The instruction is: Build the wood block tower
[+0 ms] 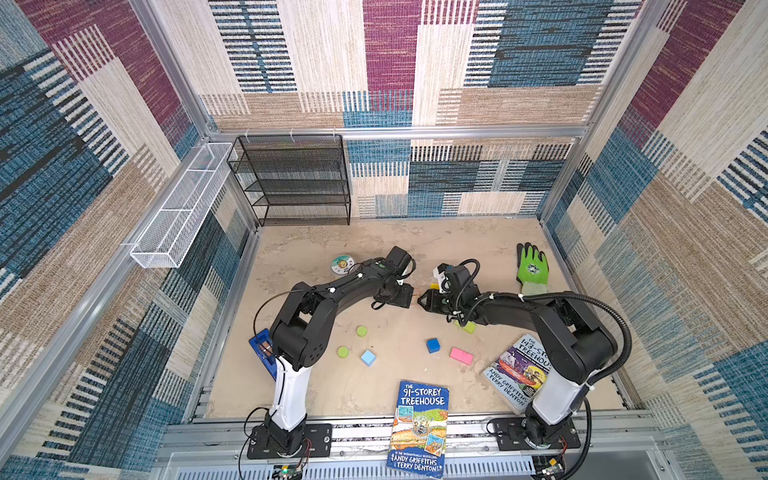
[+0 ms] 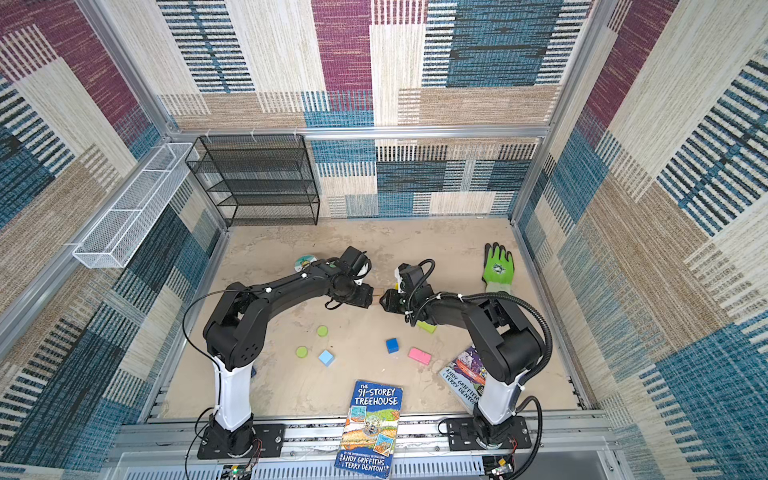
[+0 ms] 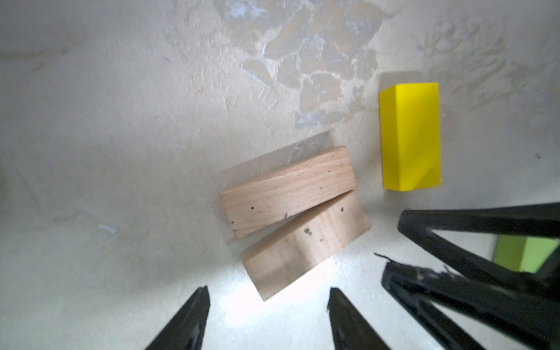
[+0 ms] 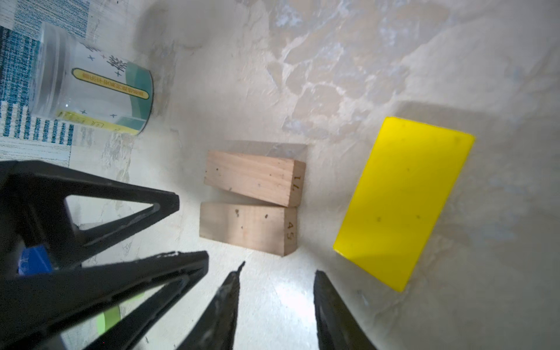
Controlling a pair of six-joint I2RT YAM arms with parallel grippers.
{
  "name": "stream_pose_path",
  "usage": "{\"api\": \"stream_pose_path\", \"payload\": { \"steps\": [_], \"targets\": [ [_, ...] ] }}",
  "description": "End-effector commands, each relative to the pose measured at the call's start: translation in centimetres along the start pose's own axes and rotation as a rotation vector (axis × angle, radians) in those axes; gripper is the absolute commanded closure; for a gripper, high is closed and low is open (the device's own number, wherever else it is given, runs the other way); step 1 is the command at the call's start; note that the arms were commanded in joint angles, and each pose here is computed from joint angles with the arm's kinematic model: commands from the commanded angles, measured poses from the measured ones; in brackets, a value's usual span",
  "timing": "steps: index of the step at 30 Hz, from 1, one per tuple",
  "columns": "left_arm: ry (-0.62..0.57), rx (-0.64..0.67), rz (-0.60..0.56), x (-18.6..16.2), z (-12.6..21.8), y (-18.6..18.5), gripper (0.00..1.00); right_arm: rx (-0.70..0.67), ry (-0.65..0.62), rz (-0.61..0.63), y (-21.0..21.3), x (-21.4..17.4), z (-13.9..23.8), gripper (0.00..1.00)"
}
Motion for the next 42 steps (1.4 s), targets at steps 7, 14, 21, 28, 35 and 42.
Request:
{"api": "stream_pose_path", "payload": {
  "steps": [7, 14, 21, 28, 35, 42],
  "targets": [
    [-0.034, -0.057, 0.083, -3.0, 2.8, -0.2, 0.68, 0.005, -0.045, 0.01, 0.4, 0.3, 1.7, 0.87],
    [-0.057, -0.235, 0.239, -4.9, 1.9, -1.8, 1.0, 0.009, -0.073, 0.021, 0.6, 0.5, 2.3, 1.0],
    [-0.026, -0.223, 0.303, -4.6, -0.8, -1.6, 1.0, 0.006, -0.1, 0.029, 0.5, 0.5, 3.1, 1.0],
    [-0.014, -0.159, 0.343, -4.5, -2.6, -0.8, 1.0, -0.008, -0.128, 0.03, 0.2, 0.6, 3.9, 1.0],
    [-0.025, -0.105, 0.361, -4.0, -3.3, -0.2, 1.0, -0.01, -0.13, 0.025, -0.2, 0.5, 3.9, 1.0],
    [-0.042, -0.065, 0.368, -3.6, -3.3, 0.4, 1.0, -0.007, -0.13, 0.02, -0.2, 0.5, 3.8, 1.0]
  ]
}}
Point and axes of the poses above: each gripper's point midway between its finger pads, its own z axis back along the fingers, its own y axis along the line the jaws close on, x = y × z, the point moved 4 cm from there along z, back along the fingers, and after that the axes turned 6 degrees about -z, right-handed, at the moved point
